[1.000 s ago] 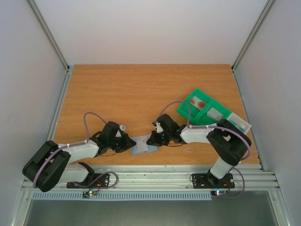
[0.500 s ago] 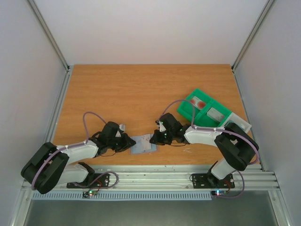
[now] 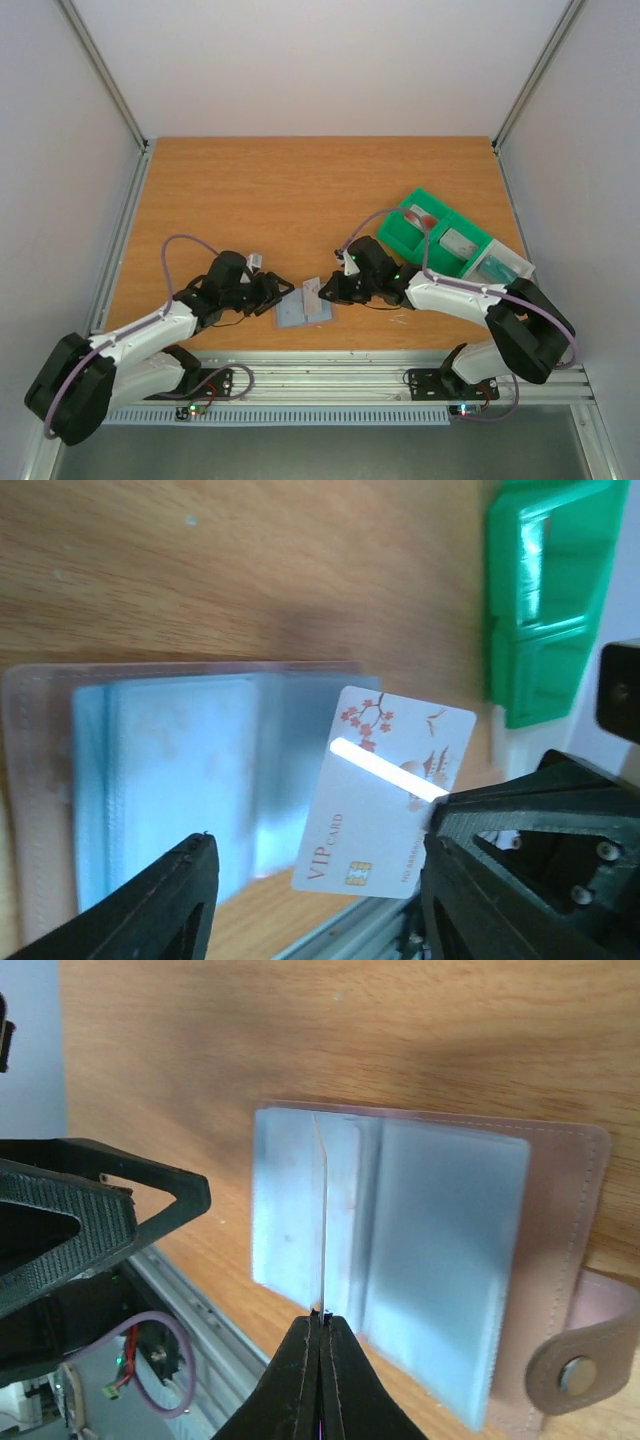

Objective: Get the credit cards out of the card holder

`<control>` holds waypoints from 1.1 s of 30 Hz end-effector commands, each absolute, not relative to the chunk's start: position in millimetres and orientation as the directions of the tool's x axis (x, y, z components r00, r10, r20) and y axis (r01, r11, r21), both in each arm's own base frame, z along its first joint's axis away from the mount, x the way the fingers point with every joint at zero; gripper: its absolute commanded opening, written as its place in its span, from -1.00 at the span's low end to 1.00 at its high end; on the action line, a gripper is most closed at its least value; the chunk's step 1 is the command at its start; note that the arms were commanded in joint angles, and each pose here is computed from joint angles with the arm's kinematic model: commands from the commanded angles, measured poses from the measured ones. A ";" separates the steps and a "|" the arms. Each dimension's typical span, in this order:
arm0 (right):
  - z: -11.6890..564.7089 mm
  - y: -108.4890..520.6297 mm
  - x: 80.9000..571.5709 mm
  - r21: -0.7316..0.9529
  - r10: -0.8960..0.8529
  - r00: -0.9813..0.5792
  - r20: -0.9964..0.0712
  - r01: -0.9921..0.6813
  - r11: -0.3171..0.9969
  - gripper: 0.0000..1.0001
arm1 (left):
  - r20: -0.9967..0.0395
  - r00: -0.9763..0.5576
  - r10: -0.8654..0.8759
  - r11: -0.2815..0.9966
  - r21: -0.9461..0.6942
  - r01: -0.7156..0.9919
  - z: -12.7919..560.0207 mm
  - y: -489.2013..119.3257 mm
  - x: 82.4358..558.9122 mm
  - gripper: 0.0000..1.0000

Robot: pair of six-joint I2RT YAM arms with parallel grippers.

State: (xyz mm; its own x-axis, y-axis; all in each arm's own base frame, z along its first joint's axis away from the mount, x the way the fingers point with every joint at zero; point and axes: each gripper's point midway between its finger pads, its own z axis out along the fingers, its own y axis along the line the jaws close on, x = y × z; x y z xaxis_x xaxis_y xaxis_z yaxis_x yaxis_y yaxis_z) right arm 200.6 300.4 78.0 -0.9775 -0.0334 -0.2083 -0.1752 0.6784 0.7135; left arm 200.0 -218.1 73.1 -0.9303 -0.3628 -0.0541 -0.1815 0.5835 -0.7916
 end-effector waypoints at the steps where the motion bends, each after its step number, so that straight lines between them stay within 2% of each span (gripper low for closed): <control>1: 103.4 303.8 199.5 0.753 -0.022 -0.974 -0.223 -0.187 0.631 -0.98 | -0.055 -0.916 -0.398 0.531 -0.828 -0.182 100.2 -219.0 202.8 0.20; 4: 120.7 306.7 198.1 0.781 -0.013 -0.973 -0.230 -0.192 0.595 -0.98 | -0.071 -0.910 -0.409 0.487 -0.860 -0.152 119.6 -221.2 204.4 0.37; 7: 143.0 312.5 195.4 0.822 -0.003 -0.973 -0.232 -0.198 0.535 -0.98 | -0.083 -0.901 -0.426 0.455 -0.880 -0.134 127.7 -220.5 204.5 0.45; 14: 182.0 319.0 194.5 0.887 0.047 -0.971 -0.235 -0.194 0.419 -0.98 | -0.091 -0.896 -0.434 0.299 -0.953 -0.049 153.3 -229.1 204.9 0.35; 21: 196.1 323.4 192.9 0.923 0.070 -0.975 -0.209 -0.173 0.342 -0.98 | -0.113 -0.895 -0.431 0.211 -0.977 0.022 174.3 -233.9 204.8 -0.04; 26: 197.3 323.8 191.5 0.926 0.065 -0.976 -0.208 -0.175 0.333 -0.98 | -0.128 -0.893 -0.432 0.176 -0.983 0.056 187.1 -235.0 205.0 -0.61; 28: 196.0 324.4 190.3 0.928 0.058 -0.978 -0.202 -0.172 0.330 -0.98 | -0.134 -0.892 -0.431 0.168 -0.983 0.067 189.4 -235.1 204.3 -0.78; 31: 196.2 324.8 188.8 0.933 0.054 -0.978 -0.199 -0.172 0.317 -0.98 | -0.138 -0.893 -0.429 0.157 -0.985 0.077 192.4 -235.1 202.6 -0.98; 33: 195.3 324.5 188.7 0.932 0.053 -0.978 -0.200 -0.174 0.317 -0.98 | -0.136 -0.892 -0.432 0.154 -0.985 0.076 193.1 -234.2 202.3 -0.99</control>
State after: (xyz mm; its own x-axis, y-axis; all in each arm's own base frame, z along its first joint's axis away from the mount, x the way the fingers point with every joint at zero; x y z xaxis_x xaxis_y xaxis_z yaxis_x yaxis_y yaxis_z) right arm 192.0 320.1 179.5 -0.9823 0.0672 -0.1750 -0.1372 0.3783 0.9155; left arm 206.1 -231.6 173.4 -0.8902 -0.4462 -0.0916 -0.0040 0.2088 -0.9779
